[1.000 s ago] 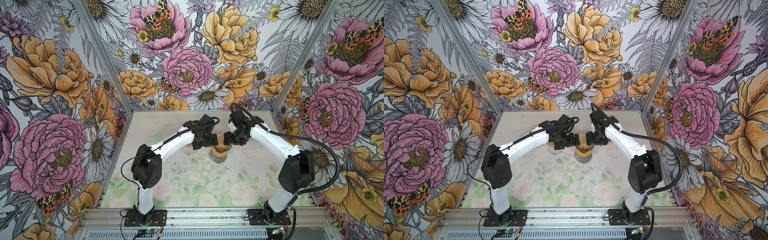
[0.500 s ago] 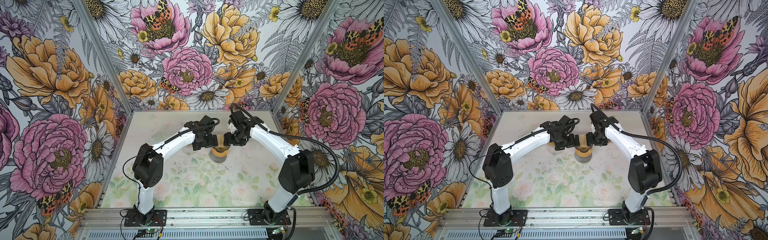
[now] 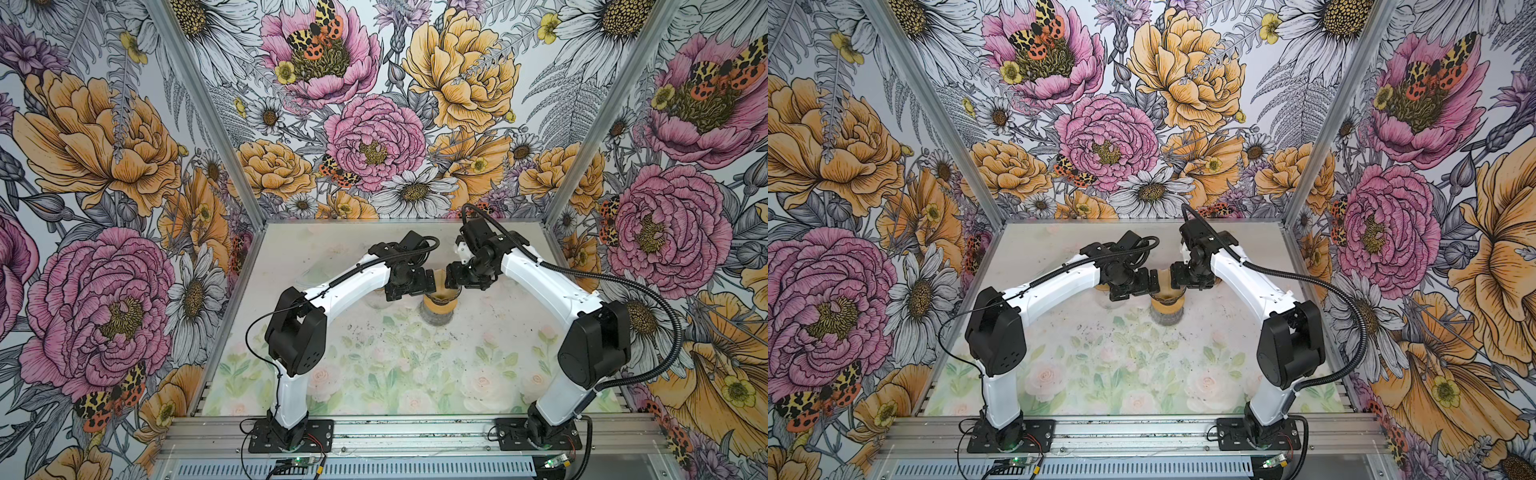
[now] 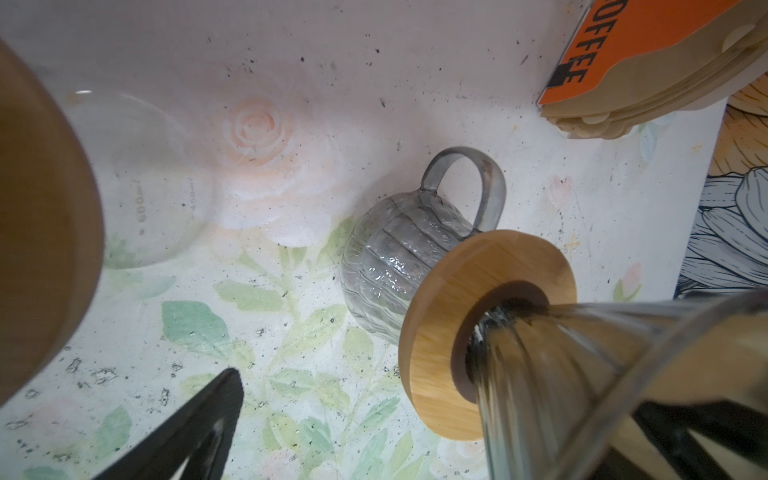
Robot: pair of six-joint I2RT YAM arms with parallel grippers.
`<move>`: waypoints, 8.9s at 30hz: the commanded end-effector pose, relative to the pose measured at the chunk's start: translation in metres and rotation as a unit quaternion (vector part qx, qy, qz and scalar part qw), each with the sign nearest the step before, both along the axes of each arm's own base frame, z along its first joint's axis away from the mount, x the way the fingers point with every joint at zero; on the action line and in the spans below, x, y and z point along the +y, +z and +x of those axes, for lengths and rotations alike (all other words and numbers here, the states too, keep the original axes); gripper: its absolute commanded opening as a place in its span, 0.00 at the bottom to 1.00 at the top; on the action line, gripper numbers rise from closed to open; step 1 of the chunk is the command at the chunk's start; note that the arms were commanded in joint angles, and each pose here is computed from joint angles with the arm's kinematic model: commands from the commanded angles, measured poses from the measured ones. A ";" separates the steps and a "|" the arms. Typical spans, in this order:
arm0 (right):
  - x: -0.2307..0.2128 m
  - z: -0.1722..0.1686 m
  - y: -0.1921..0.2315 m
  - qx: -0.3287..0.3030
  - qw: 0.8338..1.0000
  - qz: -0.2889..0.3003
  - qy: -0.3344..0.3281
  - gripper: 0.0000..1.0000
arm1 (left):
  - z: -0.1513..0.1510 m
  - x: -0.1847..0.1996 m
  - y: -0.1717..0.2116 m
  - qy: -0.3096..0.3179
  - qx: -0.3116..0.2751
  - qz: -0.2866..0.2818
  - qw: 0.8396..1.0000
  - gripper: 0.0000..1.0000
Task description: Place the coffee filter in the dripper
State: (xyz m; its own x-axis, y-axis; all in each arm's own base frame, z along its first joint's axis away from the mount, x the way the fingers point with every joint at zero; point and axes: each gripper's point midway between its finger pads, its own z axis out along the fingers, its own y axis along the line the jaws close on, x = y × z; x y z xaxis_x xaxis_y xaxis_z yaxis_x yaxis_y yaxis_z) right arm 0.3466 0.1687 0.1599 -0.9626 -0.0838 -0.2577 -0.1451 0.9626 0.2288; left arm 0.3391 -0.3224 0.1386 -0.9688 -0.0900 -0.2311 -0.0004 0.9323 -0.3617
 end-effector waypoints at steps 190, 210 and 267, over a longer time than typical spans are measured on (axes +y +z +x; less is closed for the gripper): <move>-0.004 -0.038 0.131 -0.176 0.977 0.120 0.011 0.70 | -0.039 0.014 0.201 -0.086 -0.230 -0.169 0.955 0.99; -0.020 -0.068 0.110 -0.164 0.978 0.123 -0.029 0.94 | -0.041 0.077 0.208 -0.025 -0.280 -0.216 0.935 0.99; -0.164 0.049 0.015 -0.427 0.868 -0.149 -0.203 0.94 | 0.021 0.368 0.040 0.229 -0.478 0.210 0.821 0.99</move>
